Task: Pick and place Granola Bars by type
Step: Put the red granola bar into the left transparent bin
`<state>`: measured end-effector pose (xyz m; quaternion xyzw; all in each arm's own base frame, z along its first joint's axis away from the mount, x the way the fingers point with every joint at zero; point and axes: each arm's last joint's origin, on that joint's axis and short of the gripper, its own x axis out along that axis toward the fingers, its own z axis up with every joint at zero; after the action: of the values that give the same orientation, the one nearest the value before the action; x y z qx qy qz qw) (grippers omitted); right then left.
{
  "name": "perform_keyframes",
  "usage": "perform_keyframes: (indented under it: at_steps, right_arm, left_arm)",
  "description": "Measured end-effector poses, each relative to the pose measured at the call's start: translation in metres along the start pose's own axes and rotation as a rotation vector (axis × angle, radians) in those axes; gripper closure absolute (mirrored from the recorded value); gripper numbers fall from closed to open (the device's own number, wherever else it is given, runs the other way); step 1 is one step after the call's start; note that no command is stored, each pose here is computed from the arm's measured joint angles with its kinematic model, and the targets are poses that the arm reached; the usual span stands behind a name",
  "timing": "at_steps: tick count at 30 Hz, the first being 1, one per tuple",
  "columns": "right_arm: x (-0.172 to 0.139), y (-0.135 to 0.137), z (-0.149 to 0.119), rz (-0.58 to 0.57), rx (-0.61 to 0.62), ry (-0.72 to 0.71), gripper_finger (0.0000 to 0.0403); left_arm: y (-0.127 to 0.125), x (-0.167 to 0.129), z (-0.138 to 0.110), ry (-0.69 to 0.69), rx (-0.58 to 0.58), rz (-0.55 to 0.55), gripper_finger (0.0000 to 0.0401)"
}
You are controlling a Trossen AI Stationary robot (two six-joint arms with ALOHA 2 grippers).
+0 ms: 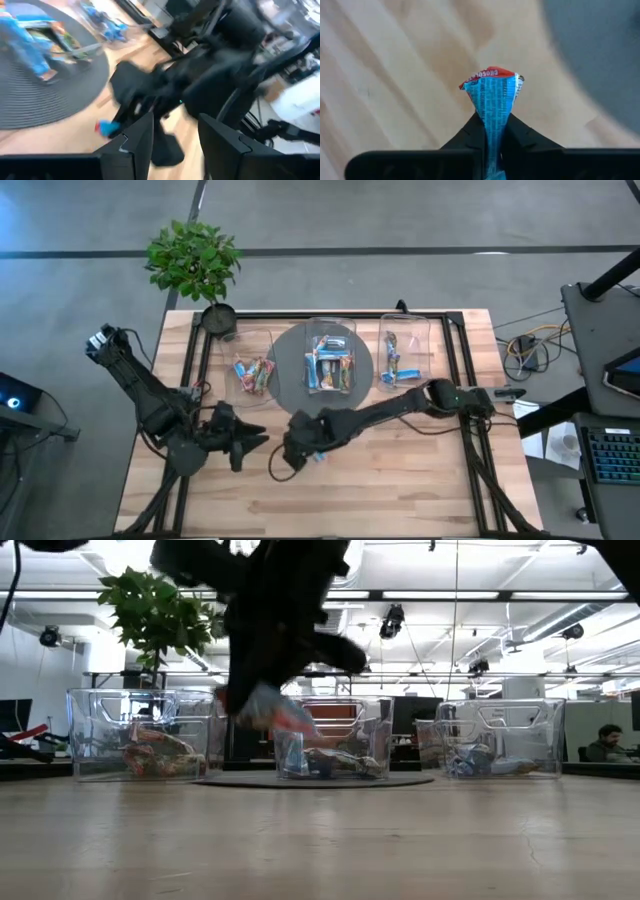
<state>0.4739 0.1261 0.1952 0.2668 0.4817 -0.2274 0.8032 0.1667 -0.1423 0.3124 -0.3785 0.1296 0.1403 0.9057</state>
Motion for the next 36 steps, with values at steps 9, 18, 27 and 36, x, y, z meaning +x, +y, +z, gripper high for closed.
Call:
perform_keyframes:
  at_steps: [9,18,27,36]
  right_arm:
    - [-0.086,-0.022,0.071,0.098,0.113,-0.398,0.0376]
    - [-0.118,-0.042,0.126,0.304,0.187,-0.596,0.0375]
    - [-0.112,-0.043,0.125,0.302,0.177,-0.578,0.0375]
    - [-0.11,-0.045,0.127,0.281,0.141,-0.589,0.0374]
  left_arm:
    - [0.007,-0.033,-0.009,-0.155,-0.039,0.008,0.0263]
    - [0.019,-0.02,-0.023,-0.245,-0.03,0.064,0.0263]
    - [0.024,-0.011,-0.015,-0.377,-0.061,0.116,0.0263]
    - [0.035,0.022,0.0,-0.37,-0.072,0.251,0.0263]
